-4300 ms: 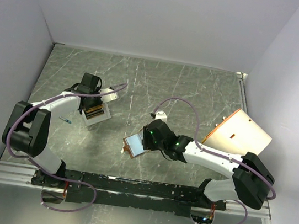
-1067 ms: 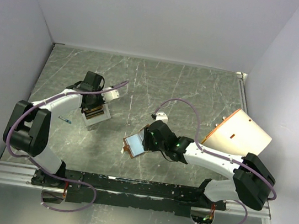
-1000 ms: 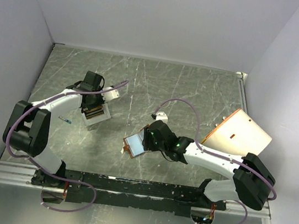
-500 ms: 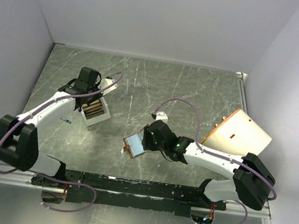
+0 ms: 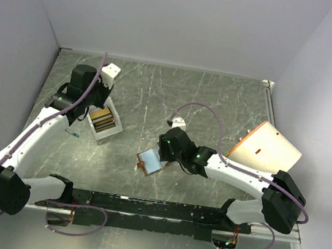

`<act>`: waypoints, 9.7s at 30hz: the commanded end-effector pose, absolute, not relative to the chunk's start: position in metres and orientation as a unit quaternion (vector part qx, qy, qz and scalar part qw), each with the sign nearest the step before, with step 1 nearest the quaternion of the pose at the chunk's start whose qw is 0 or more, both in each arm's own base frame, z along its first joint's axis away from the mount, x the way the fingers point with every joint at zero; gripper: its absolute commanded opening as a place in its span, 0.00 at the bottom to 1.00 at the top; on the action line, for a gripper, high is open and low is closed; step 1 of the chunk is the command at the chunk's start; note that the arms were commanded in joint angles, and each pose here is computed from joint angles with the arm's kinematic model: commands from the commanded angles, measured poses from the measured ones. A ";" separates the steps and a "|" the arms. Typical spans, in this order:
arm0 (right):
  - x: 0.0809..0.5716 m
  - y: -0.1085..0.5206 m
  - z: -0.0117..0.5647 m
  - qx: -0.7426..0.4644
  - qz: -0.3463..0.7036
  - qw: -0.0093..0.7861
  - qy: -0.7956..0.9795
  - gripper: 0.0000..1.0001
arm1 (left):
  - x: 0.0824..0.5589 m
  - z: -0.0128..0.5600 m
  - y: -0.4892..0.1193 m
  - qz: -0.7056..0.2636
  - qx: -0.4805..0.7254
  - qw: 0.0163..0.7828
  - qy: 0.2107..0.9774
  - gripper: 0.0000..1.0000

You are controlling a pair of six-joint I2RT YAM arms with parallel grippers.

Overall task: Put the credit cards into the card holder
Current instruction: Pick up the credit card from the storage box, then insert the credit card into the card holder.

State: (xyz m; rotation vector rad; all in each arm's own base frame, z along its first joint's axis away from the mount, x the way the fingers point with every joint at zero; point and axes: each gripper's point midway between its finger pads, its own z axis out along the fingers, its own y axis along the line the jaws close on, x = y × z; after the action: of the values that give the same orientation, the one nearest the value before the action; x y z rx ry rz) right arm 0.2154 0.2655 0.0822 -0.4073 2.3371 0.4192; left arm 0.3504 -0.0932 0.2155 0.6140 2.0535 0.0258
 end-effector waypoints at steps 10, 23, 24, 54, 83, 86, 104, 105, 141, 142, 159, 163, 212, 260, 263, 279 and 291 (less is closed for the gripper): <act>0.244 0.256 0.081 -0.162 0.115 0.358 0.912 0.50 | 0.286 0.268 -0.201 -0.415 0.095 0.493 0.758 0.07; 0.244 0.247 0.067 -0.138 0.114 0.352 0.919 0.26 | 0.248 0.182 -0.222 -0.389 0.071 0.369 0.841 0.07; 0.243 0.246 0.065 -0.132 0.113 0.351 0.920 0.24 | 0.244 0.176 -0.225 -0.389 0.071 0.358 0.846 0.07; 0.202 0.239 0.060 -0.046 0.183 0.315 0.930 0.25 | 0.205 0.110 -0.287 -0.476 0.028 0.254 0.842 0.07; 0.186 0.280 0.130 -0.011 0.422 0.305 0.854 0.50 | 0.185 0.126 -0.297 -0.557 0.042 0.280 0.781 0.07; 0.193 0.276 0.131 -0.012 0.435 0.311 0.845 0.50 | 0.182 0.123 -0.296 -0.560 0.048 0.282 0.777 0.07; 0.204 0.281 0.119 -0.021 0.462 0.289 0.838 0.42 | 0.171 0.124 -0.299 -0.603 0.070 0.286 0.742 0.07; 0.203 0.282 0.120 -0.024 0.467 0.288 0.836 0.41 | 0.171 0.123 -0.299 -0.604 0.071 0.285 0.741 0.07; 0.189 0.279 0.171 -0.065 0.520 0.339 0.782 0.00 | 0.181 0.148 -0.286 -0.571 0.059 0.339 0.745 0.52; 0.191 0.276 0.170 -0.061 0.511 0.344 0.786 0.00 | 0.184 0.142 -0.281 -0.550 0.055 0.344 0.759 0.53; 0.199 0.269 0.170 -0.059 0.475 0.360 0.801 0.00 | 0.197 0.047 -0.230 -0.311 0.008 0.278 0.909 0.07; 0.201 0.265 0.171 -0.054 0.466 0.368 0.803 0.00 | 0.195 0.050 -0.247 -0.349 0.016 0.268 0.898 0.07; 0.187 0.271 0.089 -0.123 0.323 0.334 0.877 0.00 | 0.199 0.068 -0.239 -0.297 0.029 0.274 0.914 0.25; 0.222 0.267 0.085 -0.024 0.340 0.297 0.892 0.00 | 0.167 0.012 -0.221 -0.243 0.076 0.208 0.944 0.07; 0.223 0.270 0.084 -0.027 0.345 0.295 0.890 0.00 | 0.172 0.010 -0.219 -0.228 0.077 0.214 0.947 0.07; 0.223 0.277 0.079 -0.023 0.366 0.285 0.886 0.00 | 0.214 0.011 -0.223 -0.185 0.101 0.251 0.945 0.07; 0.228 0.269 0.064 -0.012 0.356 0.286 0.890 0.00 | 0.219 0.004 -0.231 -0.198 0.112 0.243 0.943 0.07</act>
State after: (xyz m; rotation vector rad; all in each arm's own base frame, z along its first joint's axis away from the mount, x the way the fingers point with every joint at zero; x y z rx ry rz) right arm 0.2228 0.2717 0.0703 -0.0470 2.3829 0.9641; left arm 0.2176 -0.2345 0.0137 0.2778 2.5583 -0.5700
